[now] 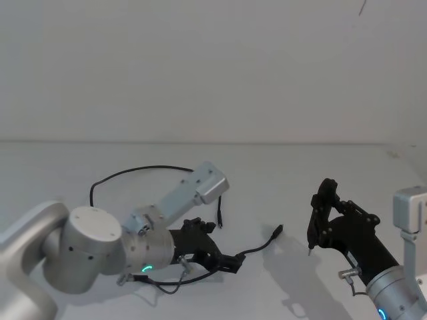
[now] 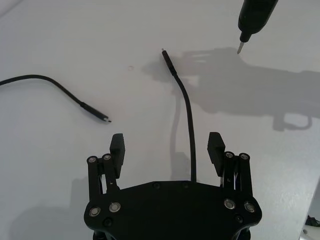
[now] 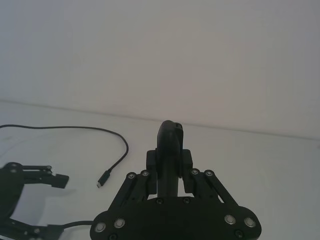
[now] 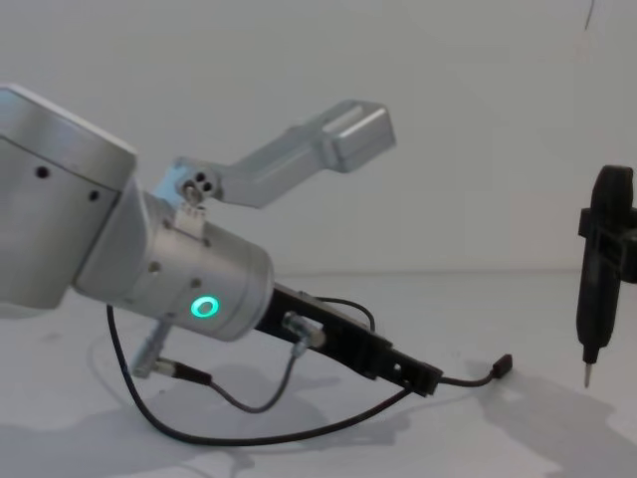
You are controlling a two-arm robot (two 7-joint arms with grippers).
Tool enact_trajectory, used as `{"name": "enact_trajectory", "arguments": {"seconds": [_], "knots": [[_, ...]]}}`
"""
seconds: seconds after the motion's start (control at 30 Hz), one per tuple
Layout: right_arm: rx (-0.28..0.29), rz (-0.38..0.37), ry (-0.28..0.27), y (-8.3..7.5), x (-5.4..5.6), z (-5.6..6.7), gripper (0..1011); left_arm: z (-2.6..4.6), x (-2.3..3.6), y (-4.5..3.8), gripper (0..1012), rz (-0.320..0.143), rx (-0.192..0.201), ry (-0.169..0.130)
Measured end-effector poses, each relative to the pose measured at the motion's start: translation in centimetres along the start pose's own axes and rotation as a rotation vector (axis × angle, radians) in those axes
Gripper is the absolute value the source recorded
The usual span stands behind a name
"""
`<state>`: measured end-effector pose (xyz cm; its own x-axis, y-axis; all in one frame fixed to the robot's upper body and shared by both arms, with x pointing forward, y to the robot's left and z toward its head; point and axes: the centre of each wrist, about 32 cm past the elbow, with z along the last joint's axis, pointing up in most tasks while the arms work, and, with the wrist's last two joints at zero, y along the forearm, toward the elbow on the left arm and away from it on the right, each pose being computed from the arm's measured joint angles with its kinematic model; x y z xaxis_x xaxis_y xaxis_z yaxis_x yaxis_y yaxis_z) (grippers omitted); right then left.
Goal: Pick up the data cable with the one hand.
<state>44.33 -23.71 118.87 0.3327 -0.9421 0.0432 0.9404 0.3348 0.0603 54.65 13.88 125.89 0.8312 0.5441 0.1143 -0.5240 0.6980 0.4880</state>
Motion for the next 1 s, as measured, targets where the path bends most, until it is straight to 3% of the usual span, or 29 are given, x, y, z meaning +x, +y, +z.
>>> {"name": "enact_trajectory", "arguments": {"seconds": [0.2, 0.43, 0.83, 1.0], "knots": [[0.000, 0.000, 0.000, 0.0, 0.0, 0.0, 279, 0.25, -0.34, -1.15, 1001, -0.001, 0.021, 0.007], [0.000, 0.000, 0.000, 0.0, 0.0, 0.0, 279, 0.41, -0.55, -1.93, 962, 0.001, 0.037, 0.011], [0.000, 0.000, 0.000, 0.0, 0.0, 0.0, 279, 0.57, -0.76, -2.58, 640, 0.001, 0.049, 0.014], [0.000, 0.000, 0.000, 0.0, 0.0, 0.0, 279, 0.58, -0.81, -2.73, 456, 0.001, 0.053, 0.015]]}}
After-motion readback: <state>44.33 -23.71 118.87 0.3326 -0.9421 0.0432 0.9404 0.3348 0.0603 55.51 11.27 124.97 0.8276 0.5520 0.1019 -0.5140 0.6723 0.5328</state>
